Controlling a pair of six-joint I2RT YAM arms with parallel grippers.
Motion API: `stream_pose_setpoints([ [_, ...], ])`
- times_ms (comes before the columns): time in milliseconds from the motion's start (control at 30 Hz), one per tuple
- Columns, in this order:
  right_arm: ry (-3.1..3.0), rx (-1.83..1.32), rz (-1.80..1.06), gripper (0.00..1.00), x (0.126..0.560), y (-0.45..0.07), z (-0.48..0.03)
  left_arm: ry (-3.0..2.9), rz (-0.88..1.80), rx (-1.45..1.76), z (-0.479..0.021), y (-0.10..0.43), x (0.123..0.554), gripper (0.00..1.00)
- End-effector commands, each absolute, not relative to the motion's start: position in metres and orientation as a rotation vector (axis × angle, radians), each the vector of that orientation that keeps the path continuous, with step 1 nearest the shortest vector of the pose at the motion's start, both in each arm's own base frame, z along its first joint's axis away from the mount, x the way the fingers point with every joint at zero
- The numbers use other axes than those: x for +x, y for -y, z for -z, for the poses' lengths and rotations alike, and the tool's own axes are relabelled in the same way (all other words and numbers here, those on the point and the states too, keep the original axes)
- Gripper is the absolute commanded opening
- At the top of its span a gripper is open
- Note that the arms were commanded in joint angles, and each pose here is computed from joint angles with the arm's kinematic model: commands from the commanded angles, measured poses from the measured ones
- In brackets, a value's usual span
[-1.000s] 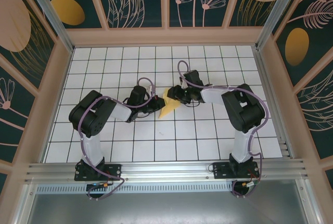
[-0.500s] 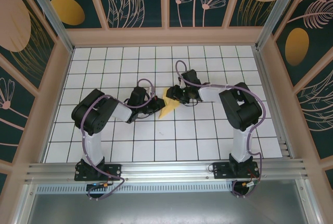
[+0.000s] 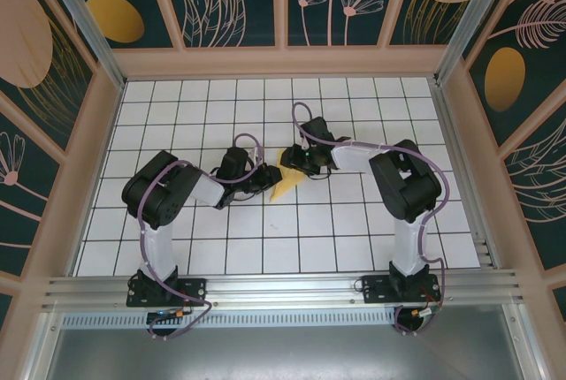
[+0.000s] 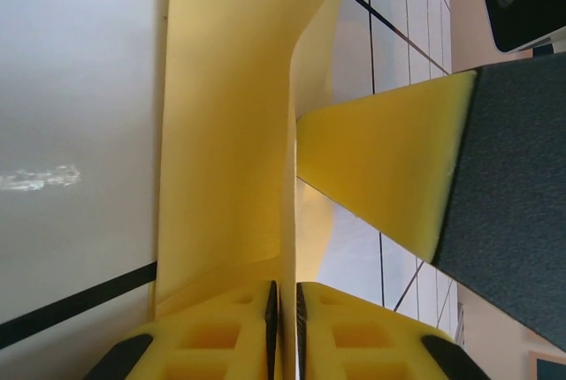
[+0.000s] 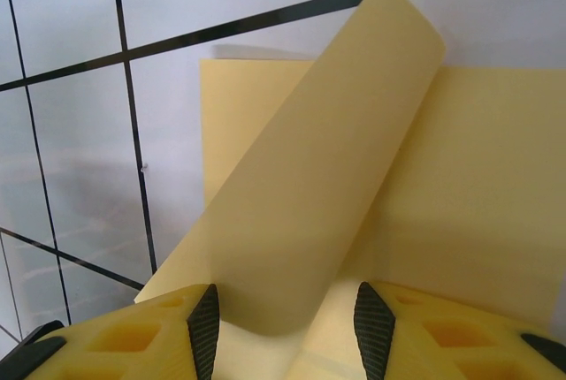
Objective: Fold a paper plane with a square sheet of paper (pick it up from the middle)
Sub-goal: Fourth fold the wing at the center of the table.
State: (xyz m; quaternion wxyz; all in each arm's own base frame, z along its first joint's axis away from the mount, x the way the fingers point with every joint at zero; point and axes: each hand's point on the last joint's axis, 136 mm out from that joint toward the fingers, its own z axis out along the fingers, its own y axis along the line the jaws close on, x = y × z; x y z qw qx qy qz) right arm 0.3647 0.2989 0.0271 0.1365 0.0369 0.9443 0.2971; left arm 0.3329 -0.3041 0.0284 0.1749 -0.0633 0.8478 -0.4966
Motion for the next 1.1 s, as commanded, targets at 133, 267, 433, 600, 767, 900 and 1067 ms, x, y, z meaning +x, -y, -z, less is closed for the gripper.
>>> stream_pose_setpoints([
  [133, -2.888, 0.215, -0.609, 0.48, 0.347, -0.270, 0.025, -2.390, 1.411, -0.189, -0.037, 0.297, 0.331, 0.24],
  [267, -2.899, 0.237, -0.591, 0.48, 0.346, -0.269, 0.027, -2.396, 1.376, -0.189, -0.043, 0.290, 0.330, 0.28],
  [433, -2.912, 0.258, -0.562, 0.48, 0.345, -0.266, 0.030, -2.410, 1.289, -0.194, -0.049, 0.277, 0.329, 0.31],
  [600, -2.922, 0.287, -0.537, 0.48, 0.345, -0.262, 0.032, -2.373, 1.266, -0.172, -0.063, 0.272, 0.331, 0.29],
  [767, -2.937, 0.317, -0.502, 0.47, 0.344, -0.260, 0.035, -2.325, 1.334, -0.121, -0.076, 0.279, 0.331, 0.27],
  [900, -2.950, 0.343, -0.478, 0.48, 0.343, -0.257, 0.038, -2.362, 1.386, -0.116, -0.068, 0.288, 0.329, 0.26],
  [1067, -2.968, 0.382, -0.454, 0.47, 0.342, -0.254, 0.041, -2.354, 1.435, -0.085, -0.069, 0.297, 0.327, 0.24],
])
